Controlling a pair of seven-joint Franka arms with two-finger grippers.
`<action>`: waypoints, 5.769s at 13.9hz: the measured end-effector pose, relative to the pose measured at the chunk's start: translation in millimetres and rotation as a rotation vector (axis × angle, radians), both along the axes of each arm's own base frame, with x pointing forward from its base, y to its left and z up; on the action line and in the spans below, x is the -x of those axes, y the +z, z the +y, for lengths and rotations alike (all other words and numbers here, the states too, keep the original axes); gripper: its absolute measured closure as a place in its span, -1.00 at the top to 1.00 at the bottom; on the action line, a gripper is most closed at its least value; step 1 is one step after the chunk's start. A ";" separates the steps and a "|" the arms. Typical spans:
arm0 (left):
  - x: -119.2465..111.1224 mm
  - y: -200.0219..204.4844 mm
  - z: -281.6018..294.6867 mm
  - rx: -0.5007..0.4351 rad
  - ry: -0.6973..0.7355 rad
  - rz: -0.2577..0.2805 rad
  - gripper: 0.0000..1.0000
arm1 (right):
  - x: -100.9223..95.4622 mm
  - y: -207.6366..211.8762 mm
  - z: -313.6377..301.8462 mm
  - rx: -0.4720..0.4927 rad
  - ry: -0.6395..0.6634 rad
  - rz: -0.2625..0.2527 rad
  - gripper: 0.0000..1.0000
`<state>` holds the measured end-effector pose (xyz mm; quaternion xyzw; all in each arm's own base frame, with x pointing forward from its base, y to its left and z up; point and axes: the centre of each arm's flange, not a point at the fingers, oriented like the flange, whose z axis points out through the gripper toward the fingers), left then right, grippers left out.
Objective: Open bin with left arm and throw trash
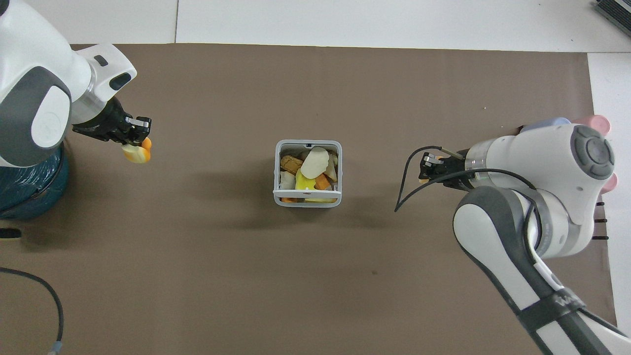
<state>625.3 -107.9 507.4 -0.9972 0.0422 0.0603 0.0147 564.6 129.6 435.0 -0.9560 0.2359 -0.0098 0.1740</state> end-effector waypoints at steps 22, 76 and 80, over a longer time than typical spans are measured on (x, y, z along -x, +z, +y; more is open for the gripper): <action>13.0 5.3 -145.7 0.230 0.313 -0.169 -0.79 | -32.7 15.0 142.2 -0.022 -0.150 -0.143 1.00; 35.9 90.8 52.2 0.028 0.094 -0.127 1.00 | 21.3 186.0 -123.4 0.354 0.331 0.043 1.00; 47.6 109.1 47.2 0.032 0.083 -0.144 1.00 | 21.4 184.5 -124.3 0.358 0.341 0.045 1.00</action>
